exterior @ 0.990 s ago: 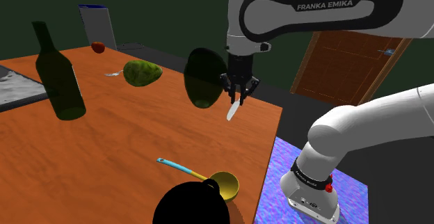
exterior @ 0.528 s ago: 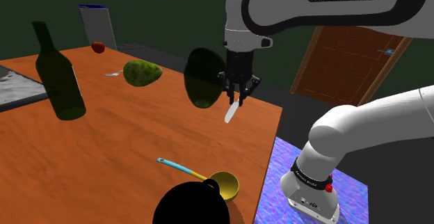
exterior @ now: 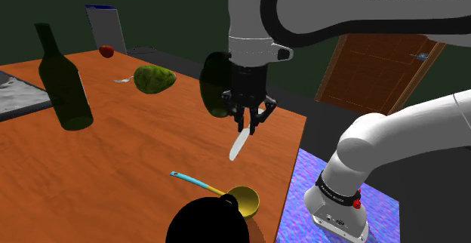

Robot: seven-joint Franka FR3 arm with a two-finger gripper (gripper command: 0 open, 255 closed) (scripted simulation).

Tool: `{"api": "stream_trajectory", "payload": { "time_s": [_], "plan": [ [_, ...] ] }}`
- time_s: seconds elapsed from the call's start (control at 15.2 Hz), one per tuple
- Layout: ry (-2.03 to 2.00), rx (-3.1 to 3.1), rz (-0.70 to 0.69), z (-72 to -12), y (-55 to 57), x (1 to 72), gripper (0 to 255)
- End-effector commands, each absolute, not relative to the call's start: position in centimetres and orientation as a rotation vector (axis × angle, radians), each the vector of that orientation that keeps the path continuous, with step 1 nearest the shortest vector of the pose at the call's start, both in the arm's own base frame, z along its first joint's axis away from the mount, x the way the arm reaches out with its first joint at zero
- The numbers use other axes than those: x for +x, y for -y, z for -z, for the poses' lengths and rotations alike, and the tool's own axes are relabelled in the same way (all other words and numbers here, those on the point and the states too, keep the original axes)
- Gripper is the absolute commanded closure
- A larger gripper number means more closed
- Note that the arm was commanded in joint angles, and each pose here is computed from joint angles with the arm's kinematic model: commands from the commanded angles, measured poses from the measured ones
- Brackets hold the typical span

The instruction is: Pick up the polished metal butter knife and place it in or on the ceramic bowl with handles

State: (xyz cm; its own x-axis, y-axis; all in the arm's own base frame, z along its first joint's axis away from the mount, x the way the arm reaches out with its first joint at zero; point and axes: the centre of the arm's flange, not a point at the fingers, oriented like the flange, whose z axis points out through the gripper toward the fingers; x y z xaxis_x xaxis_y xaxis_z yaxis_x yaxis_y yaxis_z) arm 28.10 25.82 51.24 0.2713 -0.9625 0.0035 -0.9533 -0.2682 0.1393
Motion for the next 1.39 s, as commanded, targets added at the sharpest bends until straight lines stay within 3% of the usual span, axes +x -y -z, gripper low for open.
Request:
{"api": "stream_trajectory", "payload": {
  "time_s": [0.0, 0.99, 1.32],
  "plan": [
    [1.828, 2.411, 0.124, -51.7, -28.3, 27.2, 255],
    [1.828, 2.411, 0.125, -52.5, -47.3, 20.6, 255],
    [1.828, 2.411, 0.124, -49.9, -47.3, 20.6, 255]
  ]
}}
